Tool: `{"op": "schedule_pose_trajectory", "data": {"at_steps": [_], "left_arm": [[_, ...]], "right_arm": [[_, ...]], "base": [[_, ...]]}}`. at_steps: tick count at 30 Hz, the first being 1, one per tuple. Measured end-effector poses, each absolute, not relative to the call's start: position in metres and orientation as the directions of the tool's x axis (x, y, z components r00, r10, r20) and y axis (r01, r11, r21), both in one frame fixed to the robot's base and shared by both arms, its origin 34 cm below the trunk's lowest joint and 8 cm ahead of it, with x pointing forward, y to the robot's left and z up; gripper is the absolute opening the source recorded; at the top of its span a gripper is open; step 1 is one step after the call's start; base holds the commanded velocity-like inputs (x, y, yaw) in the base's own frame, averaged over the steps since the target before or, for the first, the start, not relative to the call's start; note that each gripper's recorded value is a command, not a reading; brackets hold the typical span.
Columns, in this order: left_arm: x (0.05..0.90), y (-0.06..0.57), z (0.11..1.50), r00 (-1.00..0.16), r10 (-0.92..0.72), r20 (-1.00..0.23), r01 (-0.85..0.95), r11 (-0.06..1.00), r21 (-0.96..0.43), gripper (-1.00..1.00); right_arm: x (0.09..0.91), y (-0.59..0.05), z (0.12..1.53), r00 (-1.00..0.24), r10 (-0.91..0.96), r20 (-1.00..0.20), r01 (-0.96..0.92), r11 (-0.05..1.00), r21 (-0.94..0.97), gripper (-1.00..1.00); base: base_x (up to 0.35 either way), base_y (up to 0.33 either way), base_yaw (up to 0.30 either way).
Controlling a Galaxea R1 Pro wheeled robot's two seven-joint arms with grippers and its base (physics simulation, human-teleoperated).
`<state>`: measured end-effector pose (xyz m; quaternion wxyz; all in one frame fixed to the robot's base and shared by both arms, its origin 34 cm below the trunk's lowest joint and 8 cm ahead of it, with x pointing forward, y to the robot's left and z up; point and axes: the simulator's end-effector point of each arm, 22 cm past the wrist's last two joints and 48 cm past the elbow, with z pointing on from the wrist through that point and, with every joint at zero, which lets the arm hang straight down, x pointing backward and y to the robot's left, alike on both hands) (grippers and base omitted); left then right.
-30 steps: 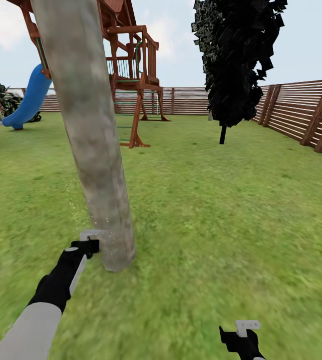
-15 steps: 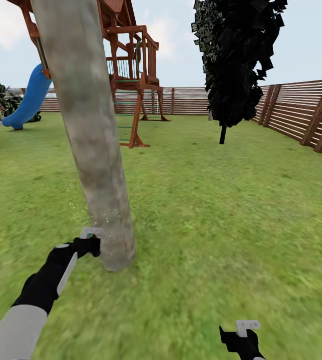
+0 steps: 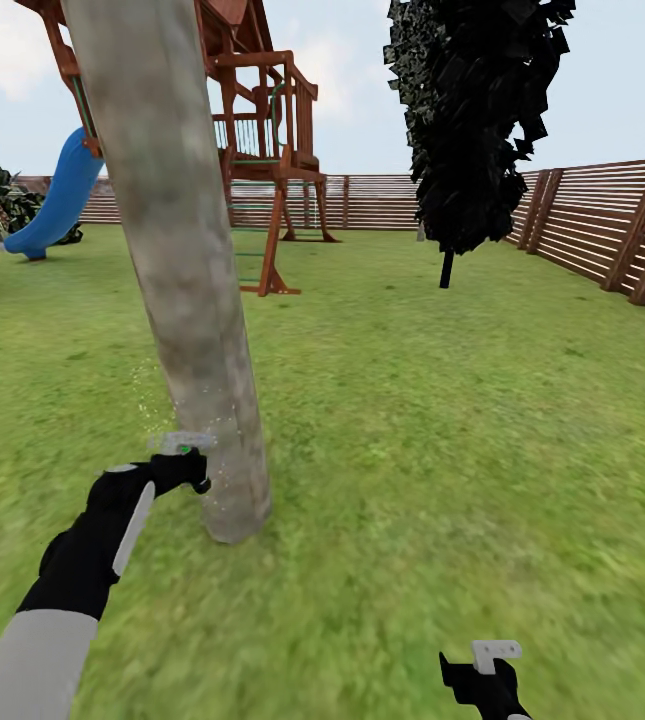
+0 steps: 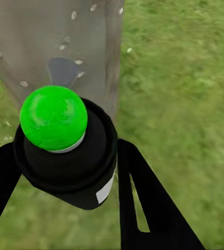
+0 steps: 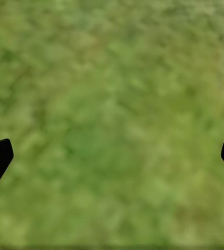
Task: In the garden, pick up the pesticide atomizer on the floor and spray pesticide onto both trees until each tree trunk is fully covered.
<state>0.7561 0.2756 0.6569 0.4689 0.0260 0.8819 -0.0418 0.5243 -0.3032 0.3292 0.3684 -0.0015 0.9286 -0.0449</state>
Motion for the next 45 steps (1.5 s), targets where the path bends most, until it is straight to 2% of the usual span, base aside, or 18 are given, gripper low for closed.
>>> {"op": "schedule_pose_trajectory", "data": {"at_steps": [2, 4, 8, 11, 19, 24, 28, 37, 40, 45], "left_arm": [[0.756, 0.233, 0.671, -0.538, 0.048, -0.842, 0.157, 0.987, -0.044, -1.0], [0.754, 0.226, 0.673, -0.543, 0.056, -0.838, 0.164, 0.986, -0.041, -1.0], [0.756, 0.296, 0.679, -0.547, -0.06, -0.835, 0.017, 0.996, -0.082, -1.0], [0.748, 0.335, 0.676, -0.579, -0.063, -0.813, -0.029, 0.998, -0.057, -1.0], [0.752, 0.267, 0.674, -0.591, -0.01, -0.806, 0.08, 0.994, -0.071, -1.0], [0.756, 0.287, 0.68, -0.583, -0.007, -0.812, 0.047, 0.998, -0.042, -1.0], [0.752, 0.325, 0.676, -0.581, -0.069, -0.811, -0.039, 0.998, -0.057, -1.0], [0.682, 0.327, 0.502, -0.737, -0.057, -0.673, -0.054, 0.998, -0.026, -1.0], [0.684, 0.315, 0.494, -0.713, -0.066, -0.698, -0.053, 0.998, -0.04, -1.0], [0.658, 0.331, 0.447, -0.736, -0.079, -0.672, -0.156, 0.986, 0.055, -1.0]], "right_arm": [[0.524, -0.303, 0.329, -0.729, -0.036, -0.684, 0.031, 0.996, -0.084, 1.0], [0.524, -0.303, 0.329, -0.729, -0.036, -0.684, 0.03, 0.996, -0.085, 1.0], [0.524, -0.303, 0.329, -0.729, -0.037, -0.684, 0.029, 0.996, -0.085, 1.0], [0.524, -0.303, 0.329, -0.729, -0.037, -0.684, 0.029, 0.996, -0.085, 1.0], [0.524, -0.303, 0.329, -0.729, -0.037, -0.684, 0.029, 0.996, -0.085, 1.0], [0.524, -0.303, 0.329, -0.729, -0.037, -0.684, 0.03, 0.996, -0.085, 1.0], [0.524, -0.303, 0.329, -0.729, -0.037, -0.684, 0.029, 0.996, -0.085, 1.0], [0.524, -0.303, 0.329, -0.728, -0.035, -0.684, 0.03, 0.996, -0.082, 1.0], [0.524, -0.303, 0.329, -0.728, -0.034, -0.684, 0.031, 0.996, -0.083, 1.0], [0.524, -0.304, 0.329, -0.73, -0.036, -0.683, 0.03, 0.996, -0.084, 1.0]], "base": [[0.0, 0.0, 0.0], [0.0, 0.0, 0.0], [0.0, 0.0, 0.0], [0.0, 0.0, 0.0], [0.0, 0.0, 0.0], [0.0, 0.0, 0.0], [0.0, 0.0, 0.0], [0.0, 0.0, 0.0], [0.0, 0.0, 0.0], [0.0, 0.0, 0.0]]}}
